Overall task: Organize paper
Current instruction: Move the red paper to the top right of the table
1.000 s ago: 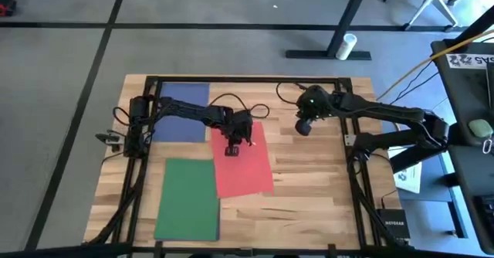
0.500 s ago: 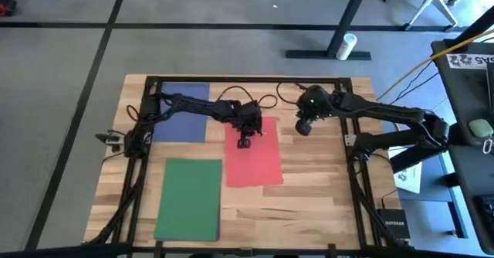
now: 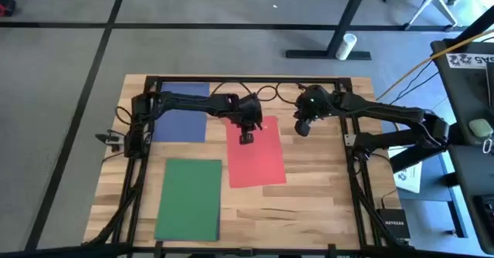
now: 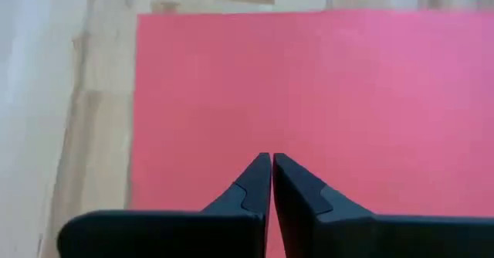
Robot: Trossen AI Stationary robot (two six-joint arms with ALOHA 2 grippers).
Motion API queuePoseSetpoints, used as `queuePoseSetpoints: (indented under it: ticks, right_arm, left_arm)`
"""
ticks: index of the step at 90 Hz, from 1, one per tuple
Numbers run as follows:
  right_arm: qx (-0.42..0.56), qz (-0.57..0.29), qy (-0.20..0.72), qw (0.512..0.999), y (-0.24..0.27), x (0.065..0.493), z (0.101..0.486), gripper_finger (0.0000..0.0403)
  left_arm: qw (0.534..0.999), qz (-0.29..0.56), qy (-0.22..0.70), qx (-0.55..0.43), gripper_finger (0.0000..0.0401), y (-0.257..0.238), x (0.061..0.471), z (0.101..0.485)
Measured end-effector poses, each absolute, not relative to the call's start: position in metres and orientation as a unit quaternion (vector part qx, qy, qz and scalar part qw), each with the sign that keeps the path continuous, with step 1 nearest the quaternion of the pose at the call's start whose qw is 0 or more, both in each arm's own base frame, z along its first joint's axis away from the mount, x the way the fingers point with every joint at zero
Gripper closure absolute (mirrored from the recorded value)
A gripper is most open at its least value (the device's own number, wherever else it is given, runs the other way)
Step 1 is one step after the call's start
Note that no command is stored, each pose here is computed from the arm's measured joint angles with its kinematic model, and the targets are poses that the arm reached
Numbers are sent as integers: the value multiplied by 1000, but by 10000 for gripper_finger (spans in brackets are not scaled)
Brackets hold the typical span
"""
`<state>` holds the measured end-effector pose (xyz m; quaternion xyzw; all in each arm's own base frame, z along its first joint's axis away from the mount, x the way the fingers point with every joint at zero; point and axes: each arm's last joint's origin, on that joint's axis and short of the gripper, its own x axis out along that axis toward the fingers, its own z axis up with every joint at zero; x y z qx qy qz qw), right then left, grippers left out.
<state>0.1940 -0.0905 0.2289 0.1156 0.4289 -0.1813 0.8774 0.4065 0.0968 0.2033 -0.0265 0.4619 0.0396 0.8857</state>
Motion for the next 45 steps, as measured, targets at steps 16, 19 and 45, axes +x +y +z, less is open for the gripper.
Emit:
queuePoseSetpoints:
  ticks: [16, 19, 45]
  right_arm:
    - [80, -147, 413, 895, -80, 203, 232, 389]
    - [71, -140, 407, 900, -77, 205, 233, 395]
    - [18, -82, 320, 944, -54, 225, 230, 402]
  left_arm:
    - [913, 57, 398, -61, 401, 84, 388, 199]
    - [922, 60, 376, -70, 401, 81, 384, 198]
    - [970, 55, 211, -110, 401, 54, 334, 185]
